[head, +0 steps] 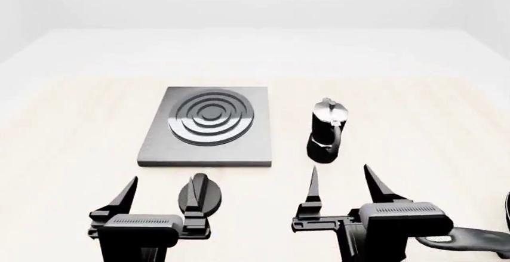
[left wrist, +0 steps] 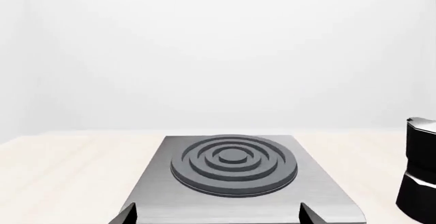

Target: Put the frying pan on the stove.

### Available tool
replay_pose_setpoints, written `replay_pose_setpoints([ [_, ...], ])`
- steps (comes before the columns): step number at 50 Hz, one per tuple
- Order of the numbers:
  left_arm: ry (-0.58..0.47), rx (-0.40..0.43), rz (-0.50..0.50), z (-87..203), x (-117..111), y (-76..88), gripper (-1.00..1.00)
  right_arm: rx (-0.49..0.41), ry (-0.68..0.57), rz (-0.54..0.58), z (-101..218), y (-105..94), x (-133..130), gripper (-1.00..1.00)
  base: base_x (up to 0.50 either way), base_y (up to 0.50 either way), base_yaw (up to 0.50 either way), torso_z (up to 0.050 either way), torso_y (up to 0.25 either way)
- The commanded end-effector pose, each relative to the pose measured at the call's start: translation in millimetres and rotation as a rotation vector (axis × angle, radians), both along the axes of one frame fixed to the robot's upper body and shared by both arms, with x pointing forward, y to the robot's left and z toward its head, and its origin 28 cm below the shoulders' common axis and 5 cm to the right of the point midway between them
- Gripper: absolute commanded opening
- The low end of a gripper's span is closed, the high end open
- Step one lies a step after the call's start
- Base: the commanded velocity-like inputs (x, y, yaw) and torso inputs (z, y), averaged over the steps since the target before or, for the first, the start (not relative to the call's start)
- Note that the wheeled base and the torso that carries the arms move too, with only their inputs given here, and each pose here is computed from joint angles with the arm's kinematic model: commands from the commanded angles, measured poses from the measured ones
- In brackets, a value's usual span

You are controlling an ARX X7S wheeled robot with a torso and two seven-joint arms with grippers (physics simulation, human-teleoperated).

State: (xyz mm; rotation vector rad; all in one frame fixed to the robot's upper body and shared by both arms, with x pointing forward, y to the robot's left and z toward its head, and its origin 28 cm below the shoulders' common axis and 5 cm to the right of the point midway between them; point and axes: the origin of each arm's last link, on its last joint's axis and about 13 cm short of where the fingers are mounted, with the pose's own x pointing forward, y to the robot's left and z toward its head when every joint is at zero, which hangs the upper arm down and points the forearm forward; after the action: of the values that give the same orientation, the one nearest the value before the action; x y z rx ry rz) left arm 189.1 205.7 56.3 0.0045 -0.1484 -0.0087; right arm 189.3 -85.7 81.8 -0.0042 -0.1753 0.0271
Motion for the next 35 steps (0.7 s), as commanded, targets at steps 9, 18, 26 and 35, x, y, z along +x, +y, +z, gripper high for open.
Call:
replay_pose_setpoints([
  [9,-0.001,-0.002,0.0,0.5,-0.1,-0.1,1.0,0.088,-0.026,-0.148,32.6,-4.0,16.7,1.0,0.0,0.0,0.0,0.0,0.0],
  [18,0.005,0.004,0.001,-2.5,0.4,-1.5,1.0,0.109,-0.043,-0.327,40.8,-10.7,26.4,1.0,0.0,0.0,0.0,0.0,0.0],
  [26,0.004,0.003,0.002,-1.6,-0.2,-1.1,1.0,0.147,-0.067,-0.5,44.9,-17.0,31.4,1.0,0.0,0.0,0.0,0.0,0.0],
  [35,0.001,0.0,0.0,-1.0,-0.6,-1.3,1.0,0.146,-0.087,-0.667,48.6,-20.2,38.8,1.0,0.0,0.0,0.0,0.0,0.0],
])
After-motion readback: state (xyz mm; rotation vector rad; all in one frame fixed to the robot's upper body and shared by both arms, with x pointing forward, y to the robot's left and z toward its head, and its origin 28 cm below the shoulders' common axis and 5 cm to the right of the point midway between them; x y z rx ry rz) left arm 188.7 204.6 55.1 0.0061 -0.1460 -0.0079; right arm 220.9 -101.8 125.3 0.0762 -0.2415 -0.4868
